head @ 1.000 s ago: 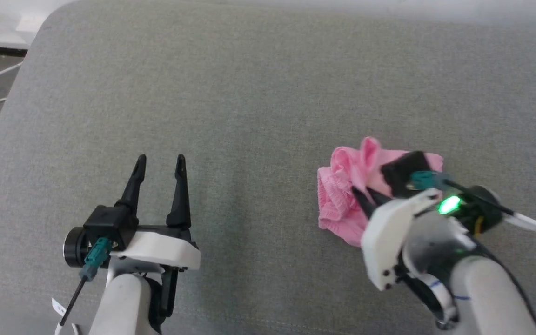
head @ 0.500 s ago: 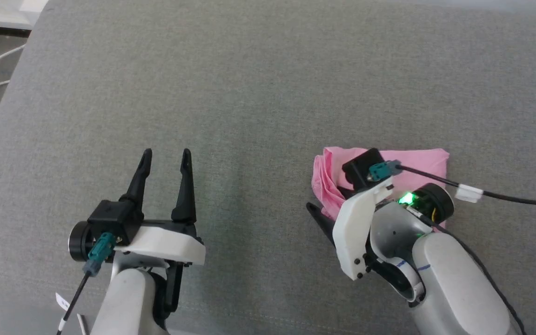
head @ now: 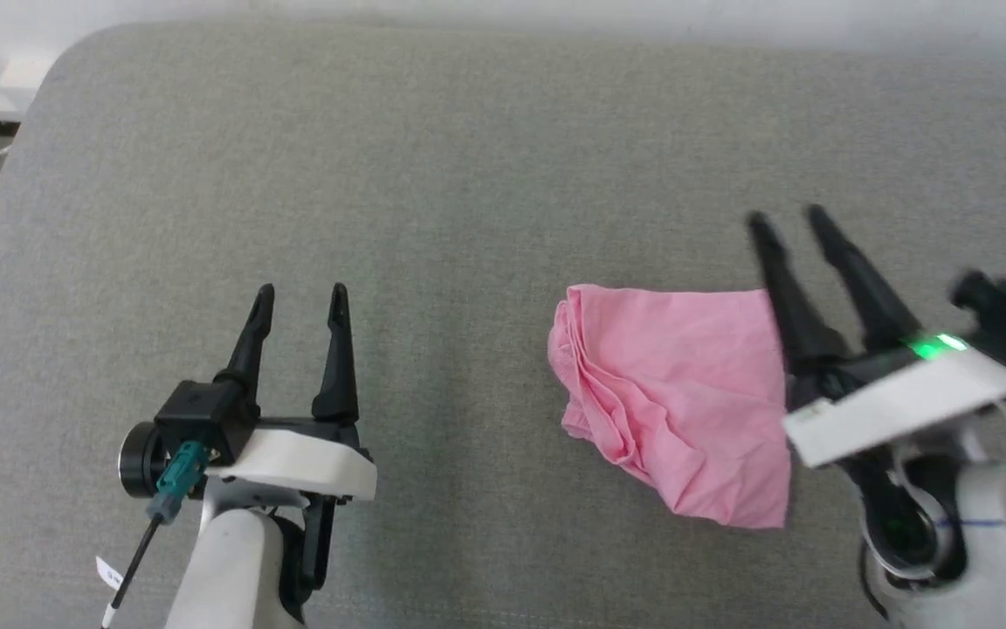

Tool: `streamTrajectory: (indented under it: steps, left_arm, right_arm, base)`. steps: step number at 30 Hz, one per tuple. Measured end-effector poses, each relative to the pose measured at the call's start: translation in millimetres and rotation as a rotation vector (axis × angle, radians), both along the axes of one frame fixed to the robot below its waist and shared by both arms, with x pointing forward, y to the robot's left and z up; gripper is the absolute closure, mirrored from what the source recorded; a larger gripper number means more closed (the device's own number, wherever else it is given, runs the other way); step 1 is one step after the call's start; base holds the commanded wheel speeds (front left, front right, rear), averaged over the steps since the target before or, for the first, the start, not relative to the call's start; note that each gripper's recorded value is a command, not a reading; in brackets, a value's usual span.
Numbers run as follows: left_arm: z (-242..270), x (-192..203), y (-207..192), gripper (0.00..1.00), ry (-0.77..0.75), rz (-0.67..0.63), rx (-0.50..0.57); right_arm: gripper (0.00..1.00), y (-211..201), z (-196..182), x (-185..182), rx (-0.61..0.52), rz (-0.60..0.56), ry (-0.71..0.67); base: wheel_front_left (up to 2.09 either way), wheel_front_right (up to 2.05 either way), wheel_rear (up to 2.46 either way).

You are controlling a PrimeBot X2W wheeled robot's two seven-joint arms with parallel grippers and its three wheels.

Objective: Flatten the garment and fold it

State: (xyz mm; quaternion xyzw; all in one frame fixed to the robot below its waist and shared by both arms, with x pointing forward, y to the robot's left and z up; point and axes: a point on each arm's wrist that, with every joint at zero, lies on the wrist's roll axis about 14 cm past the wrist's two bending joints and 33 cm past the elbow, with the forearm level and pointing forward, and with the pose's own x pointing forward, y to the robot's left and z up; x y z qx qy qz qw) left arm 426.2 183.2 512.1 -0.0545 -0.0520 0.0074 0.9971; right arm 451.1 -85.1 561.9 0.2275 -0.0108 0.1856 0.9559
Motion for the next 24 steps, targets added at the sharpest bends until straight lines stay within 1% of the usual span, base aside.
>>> streamTrajectory:
  steps: [2, 4, 8, 11, 14, 19, 22, 23, 24]
  left_arm:
    - [0.8, -1.1, -2.7, 0.00, -0.002, -0.007, 0.000]
    - [1.4, -2.0, -5.6, 0.00, -0.004, -0.015, -0.001]
    - [3.9, -0.7, -9.7, 0.00, -0.012, -0.027, -0.004]
    - [1.7, 0.4, -10.7, 0.00, -0.007, -0.033, -0.004]
    - [-1.2, 0.8, -9.7, 0.00, 0.001, -0.030, -0.004]
    - [-4.7, -0.1, -5.3, 0.00, 0.011, -0.018, -0.002]
    - [-5.8, -1.3, -2.0, 0.00, 0.014, -0.010, 0.000]
    - [-6.0, -1.8, -1.0, 0.00, 0.015, -0.007, 0.001]
    - [-6.1, -2.3, 0.2, 0.00, 0.016, -0.004, 0.002]
  right_arm:
    - [0.00, -27.9, -9.3, -5.5, 0.007, -0.091, 0.008]
    - [0.00, -50.0, -28.4, -13.2, -0.008, -0.158, 0.057]
    - [0.00, -72.7, -71.8, -28.7, -0.024, -0.220, 0.191]
    - [0.00, -72.3, -102.1, -34.7, -0.037, -0.211, 0.298]
    - [0.00, -62.8, -127.7, -40.1, -0.046, -0.174, 0.393]
    - [0.00, -37.8, -155.1, -41.1, -0.064, -0.087, 0.502]
    - [0.00, -25.5, -172.3, -43.7, -0.095, -0.034, 0.578]
    - [0.20, -22.6, -176.9, -44.7, -0.113, -0.019, 0.596]
    - [0.56, -20.1, -178.8, -44.2, -0.126, -0.008, 0.604]
  base:
    - [0.00, 0.00, 0.00]
    - [0.00, 0.00, 0.00]
    - [0.00, 0.00, 0.00]
    - [0.00, 0.00, 0.00]
    - [0.00, 0.00, 0.00]
    - [0.00, 0.00, 0.00]
    - [0.00, 0.00, 0.00]
    - [0.00, 0.00, 0.00]
    - [0.00, 0.00, 0.00]
